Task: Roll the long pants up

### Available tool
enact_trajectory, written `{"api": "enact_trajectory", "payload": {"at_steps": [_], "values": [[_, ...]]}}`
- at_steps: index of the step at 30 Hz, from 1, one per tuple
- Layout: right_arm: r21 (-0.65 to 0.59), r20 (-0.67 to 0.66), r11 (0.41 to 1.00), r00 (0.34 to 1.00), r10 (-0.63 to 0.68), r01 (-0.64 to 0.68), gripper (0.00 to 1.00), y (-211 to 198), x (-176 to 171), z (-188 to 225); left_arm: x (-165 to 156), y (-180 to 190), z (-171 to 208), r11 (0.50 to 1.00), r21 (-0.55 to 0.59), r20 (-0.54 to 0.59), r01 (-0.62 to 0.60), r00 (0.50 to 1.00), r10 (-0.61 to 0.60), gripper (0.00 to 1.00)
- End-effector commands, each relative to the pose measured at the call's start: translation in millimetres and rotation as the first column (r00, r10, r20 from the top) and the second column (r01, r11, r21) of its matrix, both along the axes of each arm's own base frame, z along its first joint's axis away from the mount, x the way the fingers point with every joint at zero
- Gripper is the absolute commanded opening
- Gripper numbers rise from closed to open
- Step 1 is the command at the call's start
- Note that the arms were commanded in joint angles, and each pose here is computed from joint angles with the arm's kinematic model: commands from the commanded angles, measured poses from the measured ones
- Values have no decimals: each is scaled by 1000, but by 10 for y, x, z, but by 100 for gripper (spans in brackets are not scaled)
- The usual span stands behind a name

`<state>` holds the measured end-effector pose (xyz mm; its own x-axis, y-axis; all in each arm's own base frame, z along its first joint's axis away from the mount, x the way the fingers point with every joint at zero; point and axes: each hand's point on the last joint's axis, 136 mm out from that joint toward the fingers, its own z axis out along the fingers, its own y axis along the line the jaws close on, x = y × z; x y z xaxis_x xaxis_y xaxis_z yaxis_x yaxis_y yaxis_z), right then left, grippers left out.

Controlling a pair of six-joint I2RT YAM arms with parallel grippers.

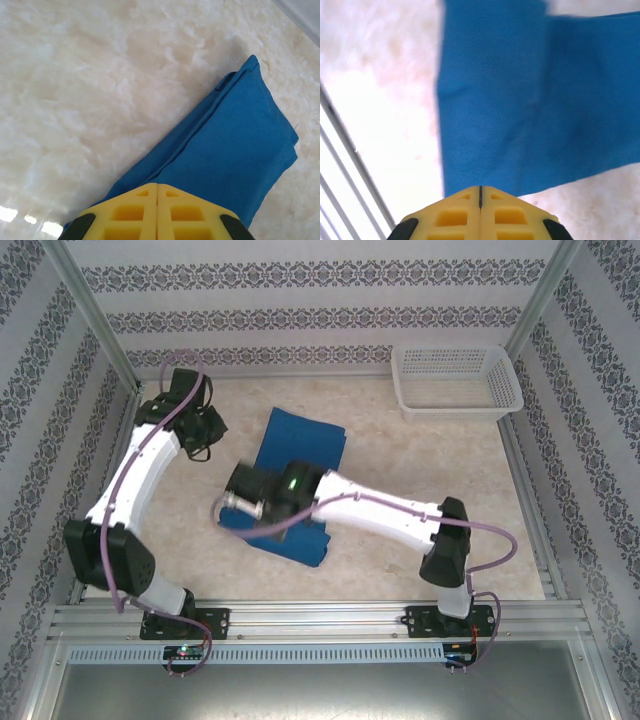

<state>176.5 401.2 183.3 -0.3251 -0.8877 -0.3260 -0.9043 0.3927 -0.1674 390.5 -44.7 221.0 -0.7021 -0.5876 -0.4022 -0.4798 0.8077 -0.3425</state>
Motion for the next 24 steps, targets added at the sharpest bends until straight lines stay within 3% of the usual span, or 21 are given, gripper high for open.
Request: {"api": "enact_trajectory", "payload": {"at_steps": [1, 7, 12, 15, 18, 24], "values": [[-152, 83, 985, 994, -66, 78, 0, -79, -69, -651, 244, -161, -85, 995, -80, -4, 53, 999, -54, 0], [-328, 190, 936, 980, -68, 128, 0, -436, 83, -1071, 250, -358, -291, 979, -171, -52, 110, 991, -120, 0], [-306, 177, 925, 968, -176, 225, 0, -771, 267, -1054, -49, -303, -450, 982, -149, -105, 115, 986, -131, 0], [-235, 157, 927, 952, -262, 293, 0, -908, 332, -893, -289, -338, -524, 976, -184, -120, 117, 983, -140, 0], [-81, 71, 921, 924, -377, 382, 0, -925, 355, -674, -566, -360, -664, 975, -197, -143, 106, 980, -136, 0], [205, -154, 821, 845, -511, 534, 0, -863, 415, -246, -855, -332, -798, 974, -218, -170, 54, 981, -93, 0]]}}
